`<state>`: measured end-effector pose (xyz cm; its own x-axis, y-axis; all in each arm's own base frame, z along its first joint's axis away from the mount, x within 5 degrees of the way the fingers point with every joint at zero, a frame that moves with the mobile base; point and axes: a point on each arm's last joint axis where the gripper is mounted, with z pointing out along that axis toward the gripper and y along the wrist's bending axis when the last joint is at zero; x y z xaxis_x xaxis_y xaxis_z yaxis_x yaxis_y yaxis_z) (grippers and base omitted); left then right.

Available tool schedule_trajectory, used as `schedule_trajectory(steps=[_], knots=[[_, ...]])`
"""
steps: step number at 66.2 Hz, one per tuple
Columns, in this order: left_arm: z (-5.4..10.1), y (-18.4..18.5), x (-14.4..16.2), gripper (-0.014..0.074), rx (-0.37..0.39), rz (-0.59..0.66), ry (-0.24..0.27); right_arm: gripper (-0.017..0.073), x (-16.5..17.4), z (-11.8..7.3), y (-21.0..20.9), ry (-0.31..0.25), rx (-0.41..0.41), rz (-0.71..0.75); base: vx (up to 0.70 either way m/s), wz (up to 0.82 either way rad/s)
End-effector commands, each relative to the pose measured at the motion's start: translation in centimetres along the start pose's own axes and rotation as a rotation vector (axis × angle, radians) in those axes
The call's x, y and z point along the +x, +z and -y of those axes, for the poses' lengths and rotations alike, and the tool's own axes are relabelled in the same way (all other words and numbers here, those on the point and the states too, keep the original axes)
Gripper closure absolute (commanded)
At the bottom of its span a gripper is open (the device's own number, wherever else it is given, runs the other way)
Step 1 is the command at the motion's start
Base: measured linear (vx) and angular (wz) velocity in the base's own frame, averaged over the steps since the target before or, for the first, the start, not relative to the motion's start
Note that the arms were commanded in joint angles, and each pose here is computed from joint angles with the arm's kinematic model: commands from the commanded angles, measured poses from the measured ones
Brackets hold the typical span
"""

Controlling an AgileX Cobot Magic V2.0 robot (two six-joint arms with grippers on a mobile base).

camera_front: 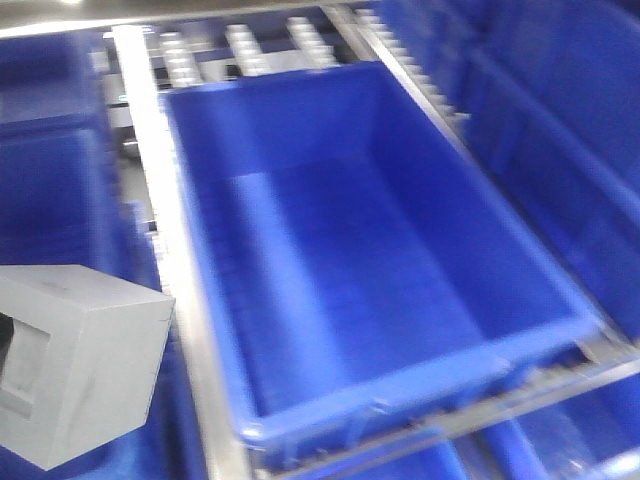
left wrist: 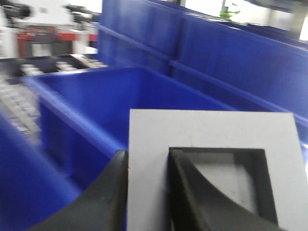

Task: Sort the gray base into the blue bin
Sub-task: 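Turn the base to face the rack of empty blue bins, then swing the left gripper with the block over the farther blue bin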

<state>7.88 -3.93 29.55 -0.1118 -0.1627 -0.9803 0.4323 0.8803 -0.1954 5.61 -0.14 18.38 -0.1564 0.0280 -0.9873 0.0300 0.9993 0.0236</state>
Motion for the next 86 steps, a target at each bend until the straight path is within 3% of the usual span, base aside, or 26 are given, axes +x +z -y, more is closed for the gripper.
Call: schedule_trajectory(steps=[1,27,86], knots=[[0.35,-0.21,-1.95,0.0592,0.025,0.137,-0.012,0.0564,-0.52,0.02,0.12,-0.016,0.003,0.052,0.09,0.75],[0.35,-0.21,-1.95,0.0592,0.025,0.137,-0.012,0.0564,-0.52,0.02,0.12,-0.016,0.003,0.052,0.06,0.53],[0.35,-0.21,-1.95,0.0592,0.025,0.137,-0.012,0.0564,-0.52,0.02,0.12,-0.016,0.003,0.052,0.02,0.11]])
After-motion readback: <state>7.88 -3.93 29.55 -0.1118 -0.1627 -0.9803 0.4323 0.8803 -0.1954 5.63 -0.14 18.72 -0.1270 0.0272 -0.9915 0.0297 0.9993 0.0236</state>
